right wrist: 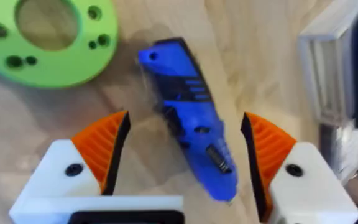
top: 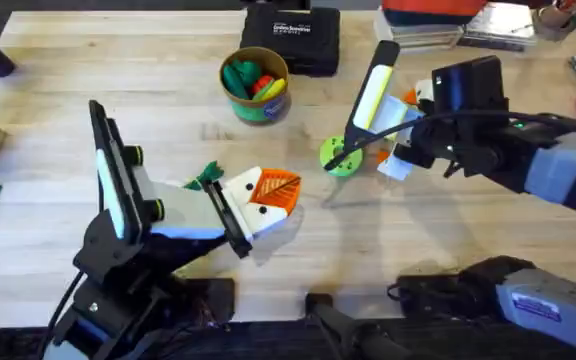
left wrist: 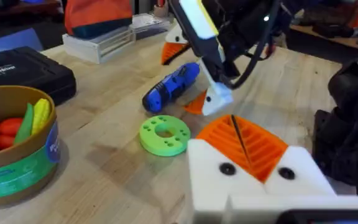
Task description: Pick up the gripper from the table and insert it into the empty holder that is missing its gripper. Then pick up a screw, insert it into the mounting hole, and use the screwdriver to tighten it. Finally, clean up the table by picking up the vegetable and placing it into the bucket.
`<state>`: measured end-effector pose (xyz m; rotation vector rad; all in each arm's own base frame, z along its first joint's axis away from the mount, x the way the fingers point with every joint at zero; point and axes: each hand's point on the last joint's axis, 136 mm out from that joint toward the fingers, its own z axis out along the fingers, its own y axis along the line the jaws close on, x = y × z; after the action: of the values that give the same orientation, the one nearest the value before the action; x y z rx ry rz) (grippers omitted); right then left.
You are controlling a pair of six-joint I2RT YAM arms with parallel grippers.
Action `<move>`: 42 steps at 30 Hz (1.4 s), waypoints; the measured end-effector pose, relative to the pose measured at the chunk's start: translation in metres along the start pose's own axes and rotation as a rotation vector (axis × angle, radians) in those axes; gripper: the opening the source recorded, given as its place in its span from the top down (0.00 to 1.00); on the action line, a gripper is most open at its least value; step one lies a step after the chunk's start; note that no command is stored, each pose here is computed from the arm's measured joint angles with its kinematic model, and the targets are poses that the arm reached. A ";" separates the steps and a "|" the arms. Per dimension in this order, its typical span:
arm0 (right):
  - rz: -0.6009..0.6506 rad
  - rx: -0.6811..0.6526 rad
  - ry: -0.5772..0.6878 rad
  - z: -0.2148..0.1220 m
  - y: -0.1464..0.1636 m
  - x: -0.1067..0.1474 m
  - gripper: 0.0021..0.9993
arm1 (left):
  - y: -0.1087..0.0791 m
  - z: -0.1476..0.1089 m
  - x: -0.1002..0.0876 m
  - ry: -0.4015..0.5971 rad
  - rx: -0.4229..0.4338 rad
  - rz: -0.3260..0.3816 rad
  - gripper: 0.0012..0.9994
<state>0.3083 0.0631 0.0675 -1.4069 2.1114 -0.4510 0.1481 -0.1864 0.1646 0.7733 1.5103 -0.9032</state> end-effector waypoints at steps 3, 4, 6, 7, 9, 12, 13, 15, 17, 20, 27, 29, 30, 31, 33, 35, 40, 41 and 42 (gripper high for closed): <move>0.098 -0.049 0.050 -0.013 0.011 0.010 0.00 | 0.000 0.000 0.000 0.000 0.000 0.000 0.99; 0.135 -0.060 0.061 -0.018 0.012 0.011 0.01 | 0.000 0.000 0.000 0.000 0.000 0.000 0.99; 0.218 -0.092 0.074 -0.031 0.015 0.012 0.01 | 0.000 0.000 0.000 0.000 0.000 0.000 0.99; 0.255 -0.108 0.072 -0.037 0.015 0.010 0.01 | 0.000 0.000 0.000 0.000 0.000 0.000 0.99; 0.333 -0.140 0.040 -0.052 0.013 0.001 0.01 | 0.000 0.000 0.000 0.000 0.000 0.000 0.99; 0.436 -0.199 -0.022 -0.076 0.010 -0.017 0.01 | 0.000 0.000 0.000 0.000 0.000 0.000 0.99; 0.466 -0.220 -0.040 -0.082 0.010 -0.022 0.01 | 0.000 0.000 0.000 0.000 0.000 0.000 0.99; 0.537 -0.275 -0.063 -0.096 0.012 -0.030 0.01 | 0.000 0.000 0.000 0.000 0.000 0.000 0.99; 0.609 -0.339 -0.062 -0.107 0.019 -0.035 0.01 | 0.000 0.000 0.000 0.000 0.000 0.000 0.99; 0.692 -0.466 -0.054 -0.124 0.035 -0.042 0.01 | 0.000 0.000 0.000 0.000 0.000 0.000 0.99; 0.769 -0.653 -0.091 -0.145 0.056 -0.059 0.01 | 0.000 0.000 0.000 0.000 0.000 0.004 0.28; 0.777 -0.668 -0.100 -0.147 0.057 -0.061 0.01 | 0.000 0.000 0.000 0.000 0.000 0.001 0.05; 0.782 -0.674 -0.103 -0.147 0.057 -0.062 0.01 | 0.000 0.000 0.000 0.000 0.000 0.002 0.02; 0.783 -0.678 -0.107 -0.148 0.057 -0.063 0.01 | 0.000 0.000 0.000 0.000 0.000 0.003 0.02; 0.786 -0.682 -0.114 -0.148 0.057 -0.065 0.01 | 0.001 0.000 0.000 -0.001 -0.007 0.003 0.01; 0.786 -0.687 -0.118 -0.149 0.057 -0.066 0.01 | 0.005 0.000 -0.004 -0.016 -0.031 0.011 0.01; 0.780 -0.711 -0.139 -0.152 0.059 -0.070 0.01 | 0.020 -0.003 -0.025 -0.095 -0.128 0.041 0.01; 0.778 -0.713 -0.146 -0.152 0.058 -0.071 0.01 | 0.025 -0.004 -0.024 -0.076 -0.159 0.019 0.01; 0.775 -0.713 -0.155 -0.153 0.057 -0.072 0.01 | 0.030 -0.006 -0.022 -0.054 -0.195 -0.006 0.01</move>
<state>0.1939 0.1477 0.1750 -0.7572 2.5641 0.7458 0.1741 -0.1657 0.1835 0.5981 1.5281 -0.7621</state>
